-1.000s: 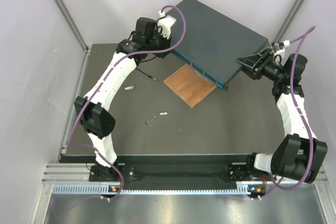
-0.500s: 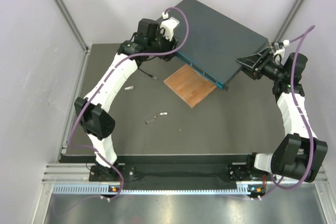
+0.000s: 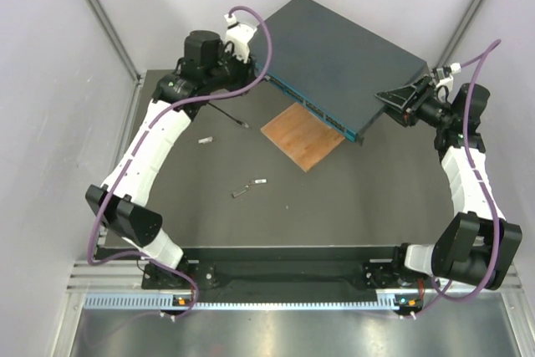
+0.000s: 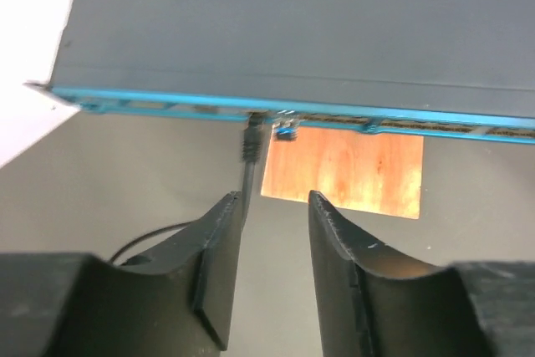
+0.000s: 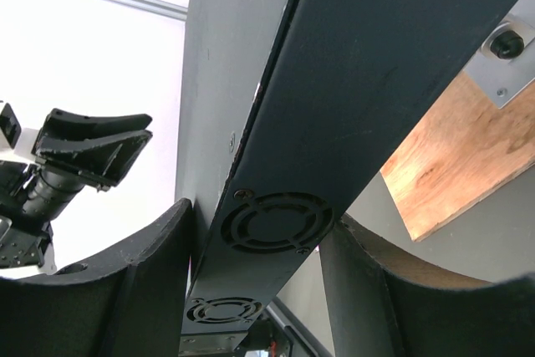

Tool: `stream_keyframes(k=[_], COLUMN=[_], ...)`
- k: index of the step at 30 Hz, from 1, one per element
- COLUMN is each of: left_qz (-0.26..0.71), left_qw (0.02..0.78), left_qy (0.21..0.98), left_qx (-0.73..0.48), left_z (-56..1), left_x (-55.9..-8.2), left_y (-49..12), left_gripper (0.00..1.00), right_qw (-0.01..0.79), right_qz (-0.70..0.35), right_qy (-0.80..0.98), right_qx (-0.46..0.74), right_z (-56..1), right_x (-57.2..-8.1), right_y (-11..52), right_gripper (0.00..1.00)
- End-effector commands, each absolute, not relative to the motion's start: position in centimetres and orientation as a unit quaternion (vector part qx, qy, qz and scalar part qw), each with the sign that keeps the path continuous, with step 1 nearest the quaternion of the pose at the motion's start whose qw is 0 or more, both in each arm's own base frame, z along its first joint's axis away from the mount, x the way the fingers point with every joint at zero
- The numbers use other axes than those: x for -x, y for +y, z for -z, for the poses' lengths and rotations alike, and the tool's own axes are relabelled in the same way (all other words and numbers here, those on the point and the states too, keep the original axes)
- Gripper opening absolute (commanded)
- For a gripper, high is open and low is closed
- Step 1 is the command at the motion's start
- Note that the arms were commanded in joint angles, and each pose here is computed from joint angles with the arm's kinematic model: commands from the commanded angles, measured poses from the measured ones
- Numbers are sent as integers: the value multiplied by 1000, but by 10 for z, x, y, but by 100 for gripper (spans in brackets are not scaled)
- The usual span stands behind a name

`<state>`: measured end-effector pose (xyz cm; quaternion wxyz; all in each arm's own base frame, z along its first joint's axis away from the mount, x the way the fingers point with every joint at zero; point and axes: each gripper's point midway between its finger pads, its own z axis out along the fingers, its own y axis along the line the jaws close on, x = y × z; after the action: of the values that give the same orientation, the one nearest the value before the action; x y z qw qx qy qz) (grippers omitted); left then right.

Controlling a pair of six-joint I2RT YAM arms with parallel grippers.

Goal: Insert the plug into the switch port

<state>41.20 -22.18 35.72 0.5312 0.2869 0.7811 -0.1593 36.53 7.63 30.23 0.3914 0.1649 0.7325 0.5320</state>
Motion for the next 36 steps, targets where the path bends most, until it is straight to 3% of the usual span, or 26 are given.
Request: stream_keyframes(k=[1,5,36], left_qz=[169,181,251], left_qw=[547,534,516], left_qy=[777,785,784], left_qx=[-261,-256,-238], left_z=[-369,-356,-339], left_x=[-415,-421,-452], left_y=[-211,-216,-257], left_gripper=[26,0,0], right_qw=[439,439,436], right_qz=[-495,-495,-492], right_qy=[740,740,743], right_qx=[-121,-122,-126], right_z=[-298,-297,-293], right_x=[-388,-389,-391], right_y=[79,79,78], right_gripper=[0,0,0])
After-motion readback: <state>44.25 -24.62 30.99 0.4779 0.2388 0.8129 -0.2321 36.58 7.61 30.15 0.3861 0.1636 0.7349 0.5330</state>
